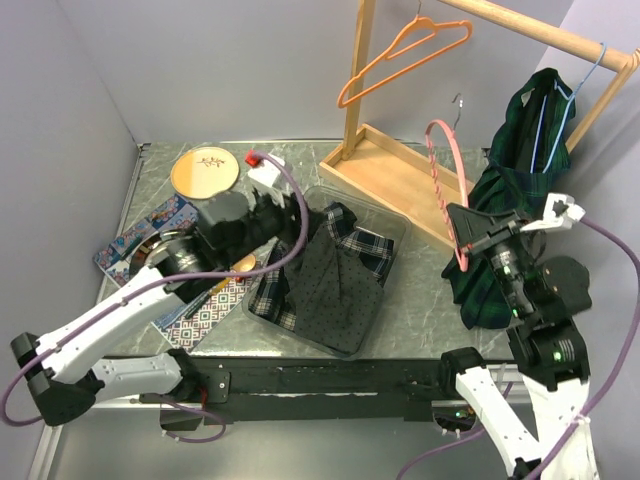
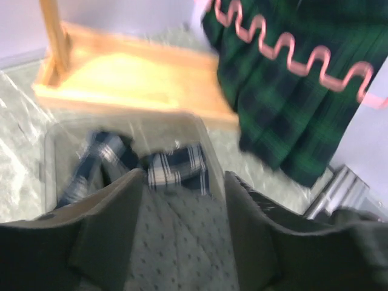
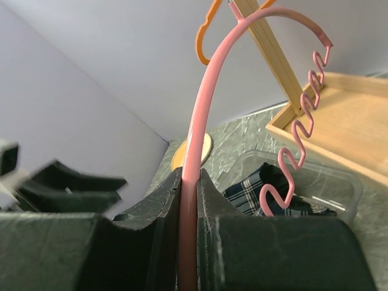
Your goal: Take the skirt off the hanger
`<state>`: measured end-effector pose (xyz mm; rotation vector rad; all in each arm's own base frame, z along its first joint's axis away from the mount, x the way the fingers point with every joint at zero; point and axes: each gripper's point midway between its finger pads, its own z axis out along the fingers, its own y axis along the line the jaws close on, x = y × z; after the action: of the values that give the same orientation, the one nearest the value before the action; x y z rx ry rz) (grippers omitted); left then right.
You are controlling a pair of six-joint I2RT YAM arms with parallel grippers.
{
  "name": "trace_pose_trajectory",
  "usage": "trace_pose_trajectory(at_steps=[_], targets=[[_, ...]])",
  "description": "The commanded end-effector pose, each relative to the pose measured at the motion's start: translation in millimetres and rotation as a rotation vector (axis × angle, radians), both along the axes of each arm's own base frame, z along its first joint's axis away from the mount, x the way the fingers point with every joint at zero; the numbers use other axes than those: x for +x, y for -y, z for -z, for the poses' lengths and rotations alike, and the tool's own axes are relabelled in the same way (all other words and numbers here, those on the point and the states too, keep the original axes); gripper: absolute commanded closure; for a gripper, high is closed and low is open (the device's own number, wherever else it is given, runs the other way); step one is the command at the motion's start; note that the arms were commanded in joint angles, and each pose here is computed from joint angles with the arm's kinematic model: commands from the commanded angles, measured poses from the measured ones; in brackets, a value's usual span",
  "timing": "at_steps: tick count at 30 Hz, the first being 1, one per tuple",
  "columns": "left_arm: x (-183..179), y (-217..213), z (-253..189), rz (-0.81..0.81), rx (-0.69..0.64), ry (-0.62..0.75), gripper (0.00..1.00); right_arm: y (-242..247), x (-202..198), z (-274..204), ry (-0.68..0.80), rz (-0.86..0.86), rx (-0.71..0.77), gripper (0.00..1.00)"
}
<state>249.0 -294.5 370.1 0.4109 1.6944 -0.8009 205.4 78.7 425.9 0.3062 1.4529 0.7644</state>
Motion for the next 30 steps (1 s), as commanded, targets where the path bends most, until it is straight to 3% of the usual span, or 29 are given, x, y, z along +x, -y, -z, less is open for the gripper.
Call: trace_pose_trajectory(at_steps=[1,5,7,10,11,14,21,26,28,30], targets=[[4.3,10.0,99.6,-0.010,0.140,-0.179,0.46,1.2,8.0,-58.3,0.137,0.013,0.086,1.00],[17.5,13.1,170.8,-0.074,0.166,-0.294,0.47,1.7,29.0,-74.7,0.139,0.037,0.106,1.00],[22.8,28.6,181.2,-0.045,0.123,-0.300,0.48,5.6,33.8,-85.8,0.165,0.063,0.125,1.00],[20.9,53.8,232.5,0.029,0.147,-0.390,0.44,21.0,55.9,-89.9,0.159,0.170,0.145,1.00],[21.6,61.1,263.2,0.053,0.206,-0.440,0.44,22.4,69.8,-85.4,0.137,0.193,0.139,1.00],[23.5,70.1,284.9,0.080,0.279,-0.486,0.47,26.2,95.3,-88.6,0.122,0.242,0.114,1.00],[19.6,70.5,185.5,0.131,0.184,-0.359,0.32,31.9,116.0,-116.6,0.192,0.294,0.121,1.00],[11.5,62.1,99.0,0.155,0.080,-0.233,0.12,34.3,126.2,-136.2,0.258,0.315,0.136,1.00],[-4.3,66.7,79.1,0.246,0.035,-0.207,0.03,32.9,128.9,-141.3,0.273,0.311,0.140,1.00],[-13.4,68.4,75.0,0.295,0.028,-0.215,0.03,30.9,129.2,-144.2,0.290,0.297,0.153,1.00]])
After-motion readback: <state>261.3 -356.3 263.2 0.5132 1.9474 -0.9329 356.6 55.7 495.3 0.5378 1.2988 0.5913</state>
